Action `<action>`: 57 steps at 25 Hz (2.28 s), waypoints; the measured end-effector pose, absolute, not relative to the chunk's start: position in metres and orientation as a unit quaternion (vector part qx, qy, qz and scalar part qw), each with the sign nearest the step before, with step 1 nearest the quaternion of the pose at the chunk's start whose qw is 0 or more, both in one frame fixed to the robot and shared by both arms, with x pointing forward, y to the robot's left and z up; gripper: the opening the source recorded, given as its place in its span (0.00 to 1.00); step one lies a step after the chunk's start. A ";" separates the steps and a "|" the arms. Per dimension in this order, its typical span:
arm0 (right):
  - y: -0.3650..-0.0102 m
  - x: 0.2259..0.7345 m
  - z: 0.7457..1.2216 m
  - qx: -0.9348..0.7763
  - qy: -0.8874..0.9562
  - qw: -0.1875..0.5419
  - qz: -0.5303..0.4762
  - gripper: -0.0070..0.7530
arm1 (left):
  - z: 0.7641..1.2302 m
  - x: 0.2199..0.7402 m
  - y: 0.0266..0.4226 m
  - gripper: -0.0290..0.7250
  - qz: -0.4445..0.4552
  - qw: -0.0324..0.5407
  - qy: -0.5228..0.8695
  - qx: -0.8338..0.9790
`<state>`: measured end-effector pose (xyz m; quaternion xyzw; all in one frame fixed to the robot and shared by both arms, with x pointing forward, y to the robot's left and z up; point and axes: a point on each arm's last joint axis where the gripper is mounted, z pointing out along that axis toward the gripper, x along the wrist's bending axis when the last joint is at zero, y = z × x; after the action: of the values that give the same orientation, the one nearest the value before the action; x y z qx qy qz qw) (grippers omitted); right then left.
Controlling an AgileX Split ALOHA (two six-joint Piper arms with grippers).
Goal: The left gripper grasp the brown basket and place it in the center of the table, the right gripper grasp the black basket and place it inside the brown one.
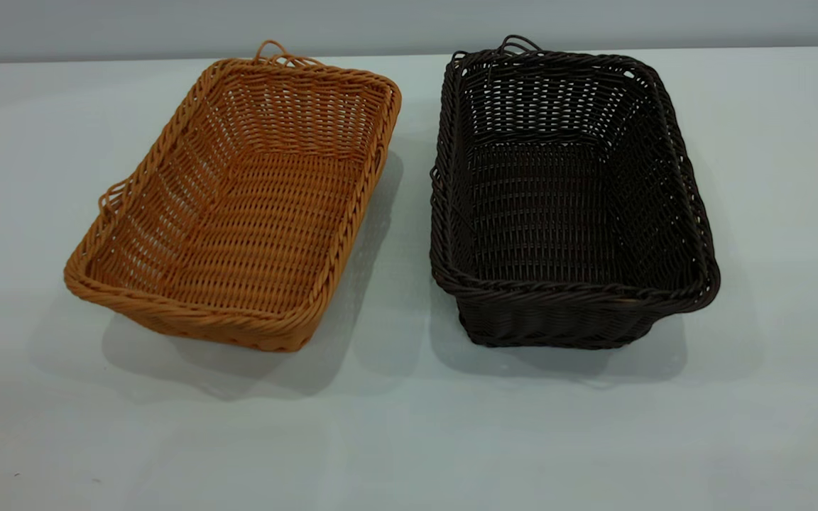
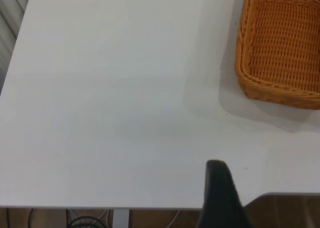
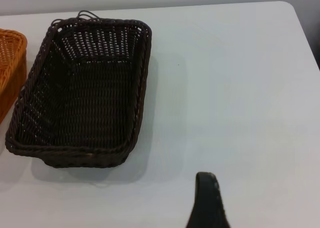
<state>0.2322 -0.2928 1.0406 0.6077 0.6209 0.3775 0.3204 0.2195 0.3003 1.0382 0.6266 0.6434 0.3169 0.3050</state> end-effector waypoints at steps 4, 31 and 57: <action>-0.293 0.232 1.041 0.606 0.623 0.321 0.377 0.62 | 1.038 0.220 0.300 0.60 0.317 0.305 0.643 0.627; -0.293 0.232 1.041 0.606 0.623 0.321 0.377 0.62 | 1.038 0.219 0.300 0.60 0.315 0.303 0.644 0.628; -0.269 0.326 1.047 0.622 0.684 0.136 0.356 0.84 | 1.084 0.320 0.300 0.68 0.277 0.288 0.642 0.654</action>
<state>0.3260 -0.2693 1.0469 0.6224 0.6839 0.3557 0.1356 0.3197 0.3001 1.0836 0.6544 0.6418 0.2774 0.2879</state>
